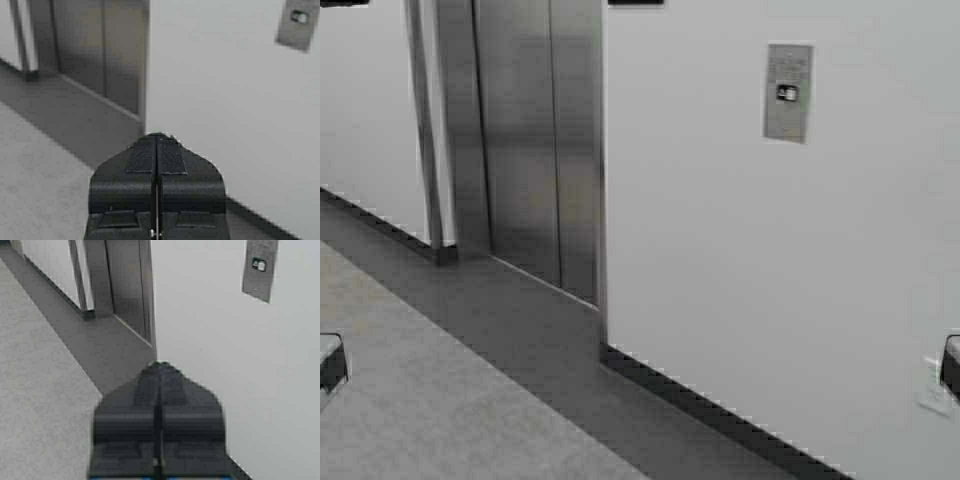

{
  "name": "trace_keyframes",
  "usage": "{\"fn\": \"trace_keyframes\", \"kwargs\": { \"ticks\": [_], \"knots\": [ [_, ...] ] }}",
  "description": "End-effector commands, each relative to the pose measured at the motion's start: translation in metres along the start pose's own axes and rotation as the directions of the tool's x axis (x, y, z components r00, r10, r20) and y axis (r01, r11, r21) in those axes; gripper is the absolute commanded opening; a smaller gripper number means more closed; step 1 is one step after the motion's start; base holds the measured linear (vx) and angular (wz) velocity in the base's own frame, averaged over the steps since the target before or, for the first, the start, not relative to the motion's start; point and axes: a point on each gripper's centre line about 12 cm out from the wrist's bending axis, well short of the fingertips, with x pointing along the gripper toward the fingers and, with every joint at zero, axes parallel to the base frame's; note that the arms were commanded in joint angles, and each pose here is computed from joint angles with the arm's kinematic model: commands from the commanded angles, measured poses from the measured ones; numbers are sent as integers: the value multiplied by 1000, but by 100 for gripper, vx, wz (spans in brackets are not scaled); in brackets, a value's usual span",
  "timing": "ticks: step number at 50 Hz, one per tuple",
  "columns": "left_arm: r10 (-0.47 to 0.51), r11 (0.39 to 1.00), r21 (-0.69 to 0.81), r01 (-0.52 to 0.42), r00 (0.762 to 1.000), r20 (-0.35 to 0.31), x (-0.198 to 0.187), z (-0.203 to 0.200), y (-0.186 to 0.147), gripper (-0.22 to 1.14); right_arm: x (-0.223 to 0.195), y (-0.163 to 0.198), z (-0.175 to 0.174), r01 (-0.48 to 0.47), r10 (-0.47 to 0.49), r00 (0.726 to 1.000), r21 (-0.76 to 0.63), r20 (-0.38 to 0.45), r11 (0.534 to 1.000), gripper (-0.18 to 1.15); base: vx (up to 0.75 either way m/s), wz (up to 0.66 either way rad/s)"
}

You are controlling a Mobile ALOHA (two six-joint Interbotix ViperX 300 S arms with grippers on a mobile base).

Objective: Navigate to elevator, push the call button, then enter the elevator

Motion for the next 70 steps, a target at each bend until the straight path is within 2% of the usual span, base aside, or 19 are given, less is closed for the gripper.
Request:
{"fn": "trace_keyframes", "kwargs": {
  "ticks": [1, 8, 19, 31, 38, 46, 59, 63, 70],
  "knots": [
    [-6, 1000, 5, 6, 999, 52, 1, 14, -1, 3, 4, 0, 10, 0, 0, 1000, -9, 15, 1000, 5, 61, 14],
    [-6, 1000, -1, 6, 998, 61, -2, 15, -2, 3, 3, -1, 4, 5, -5, 1000, -17, -25, 1000, 5, 59, 10],
    [-13, 1000, -1, 13, 999, 51, -4, 11, -3, 3, 5, -4, -4, 22, -30, 988, -56, -149, 998, 5, 59, 6],
    [-20, 1000, -1, 20, 999, 34, -1, 7, -5, 3, 8, -7, -11, 17, -69, 946, -163, -318, 986, 5, 56, 8],
    [-21, 1000, -2, 21, 998, 52, -2, 13, -5, 3, 7, 7, -15, -61, -50, 912, -253, -408, 965, 5, 46, 13],
    [-20, 1000, -4, 21, 999, 45, -2, 11, -5, 3, 12, 14, -15, -132, -90, 850, -376, -519, 917, 5, 43, 13],
    [-18, 1000, -8, 19, 998, 67, -6, 15, -5, 3, 17, 24, -30, -242, -232, 684, -515, -692, 822, 6, 34, 3],
    [-18, 1000, -2, 18, 998, 64, -6, 15, -5, 3, 19, 29, -33, -272, -282, 654, -567, -701, 778, 6, 29, -8],
    [-17, 1000, -10, 18, 998, 64, -9, 13, -5, 2, 22, 29, -38, -269, -427, 620, -690, -658, 672, 6, 28, -12]
  ]
}}
